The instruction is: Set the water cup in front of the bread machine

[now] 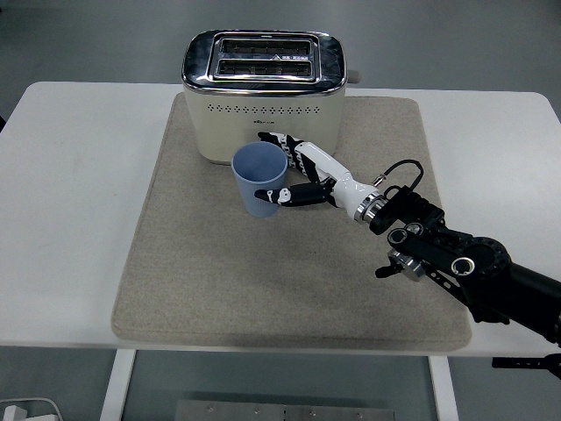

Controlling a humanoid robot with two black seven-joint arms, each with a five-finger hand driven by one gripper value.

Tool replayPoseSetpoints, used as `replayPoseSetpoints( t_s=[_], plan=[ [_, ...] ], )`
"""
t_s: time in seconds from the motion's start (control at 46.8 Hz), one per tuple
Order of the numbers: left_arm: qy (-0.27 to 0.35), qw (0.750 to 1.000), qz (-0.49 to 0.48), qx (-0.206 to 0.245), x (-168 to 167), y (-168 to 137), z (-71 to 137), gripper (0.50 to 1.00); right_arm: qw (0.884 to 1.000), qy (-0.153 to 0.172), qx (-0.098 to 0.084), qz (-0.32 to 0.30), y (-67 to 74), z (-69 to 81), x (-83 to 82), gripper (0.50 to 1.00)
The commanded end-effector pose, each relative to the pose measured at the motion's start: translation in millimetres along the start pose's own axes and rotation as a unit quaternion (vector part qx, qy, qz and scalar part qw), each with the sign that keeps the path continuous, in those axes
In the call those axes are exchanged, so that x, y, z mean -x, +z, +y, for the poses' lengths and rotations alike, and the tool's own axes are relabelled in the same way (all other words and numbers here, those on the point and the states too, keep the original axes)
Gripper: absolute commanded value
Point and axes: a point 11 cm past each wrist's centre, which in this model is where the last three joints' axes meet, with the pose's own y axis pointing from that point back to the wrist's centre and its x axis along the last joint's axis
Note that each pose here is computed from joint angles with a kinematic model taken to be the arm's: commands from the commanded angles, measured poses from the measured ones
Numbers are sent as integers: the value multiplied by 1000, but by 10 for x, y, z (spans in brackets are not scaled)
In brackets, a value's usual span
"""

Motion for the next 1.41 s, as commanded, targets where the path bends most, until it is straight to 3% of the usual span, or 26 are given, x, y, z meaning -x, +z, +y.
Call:
replayPoseSetpoints(
  t_s=[0.0, 0.235, 0.385, 0.919, 0.983, 1.154, 1.303, 1.389],
  plan=[
    [0, 1000, 0, 0, 0, 0, 0, 1000, 1000, 0, -1, 1, -12, -2, -18, 934],
    [0, 1000, 0, 0, 0, 0, 0, 1000, 1000, 0, -1, 2, -6, 117, -178, 936],
    [0, 1000, 0, 0, 0, 0, 0, 1000, 1000, 5, 0, 9, -6, 270, -341, 934],
    [0, 1000, 0, 0, 0, 0, 0, 1000, 998, 43, 18, 36, 204, 754, -935, 936],
    [0, 1000, 0, 0, 0, 0, 0, 1000, 998, 51, 22, 42, 217, 809, -1023, 936],
    [0, 1000, 0, 0, 0, 0, 0, 1000, 996, 84, 10, 40, 128, 796, -1234, 936],
    [0, 1000, 0, 0, 0, 0, 0, 1000, 990, 135, 15, 39, 135, 826, -1531, 936],
    [0, 1000, 0, 0, 0, 0, 0, 1000, 987, 157, 14, 29, 120, 798, -1617, 934]
  ],
)
